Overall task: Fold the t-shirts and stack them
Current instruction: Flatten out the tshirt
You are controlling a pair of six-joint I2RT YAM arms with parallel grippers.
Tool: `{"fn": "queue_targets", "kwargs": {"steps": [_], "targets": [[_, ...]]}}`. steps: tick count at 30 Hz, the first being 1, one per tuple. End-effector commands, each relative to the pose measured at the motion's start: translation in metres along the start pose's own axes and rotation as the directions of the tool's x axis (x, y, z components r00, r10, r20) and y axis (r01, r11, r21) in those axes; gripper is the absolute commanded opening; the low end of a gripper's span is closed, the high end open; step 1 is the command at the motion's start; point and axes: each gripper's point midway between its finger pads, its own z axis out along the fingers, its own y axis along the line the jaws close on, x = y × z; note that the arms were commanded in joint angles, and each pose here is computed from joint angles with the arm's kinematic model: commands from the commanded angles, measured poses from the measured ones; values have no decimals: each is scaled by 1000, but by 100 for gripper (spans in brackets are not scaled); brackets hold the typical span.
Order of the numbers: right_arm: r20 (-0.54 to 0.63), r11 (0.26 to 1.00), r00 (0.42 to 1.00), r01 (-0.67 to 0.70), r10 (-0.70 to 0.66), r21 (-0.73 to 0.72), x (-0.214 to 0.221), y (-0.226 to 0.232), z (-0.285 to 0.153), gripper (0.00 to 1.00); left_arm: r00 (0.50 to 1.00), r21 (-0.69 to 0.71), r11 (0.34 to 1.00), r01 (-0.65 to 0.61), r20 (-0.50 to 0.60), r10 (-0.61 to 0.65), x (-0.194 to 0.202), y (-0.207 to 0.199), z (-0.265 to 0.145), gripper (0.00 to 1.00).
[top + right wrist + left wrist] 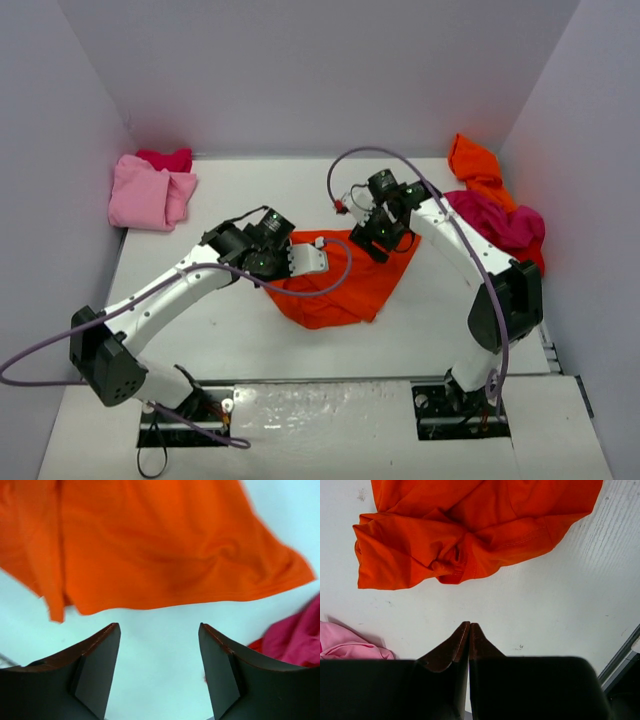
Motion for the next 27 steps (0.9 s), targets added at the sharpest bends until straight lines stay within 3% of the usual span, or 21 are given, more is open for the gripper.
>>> {"fn": "queue_targets", "kwargs": {"steps": [1, 21, 27], "targets": [[-91, 985, 994, 41, -57, -167, 28, 45, 3, 58, 997, -95, 995, 42, 63, -37, -7, 20, -22, 0], [-329, 923, 930, 29, -165, -384, 81, 119, 47, 55, 997, -95, 995, 39, 65, -33, 7, 10, -23, 1], [-350, 904, 915, 34, -200, -427, 85, 134, 56, 54, 997, -95, 995, 36, 66, -30, 10, 7, -23, 1]]}}
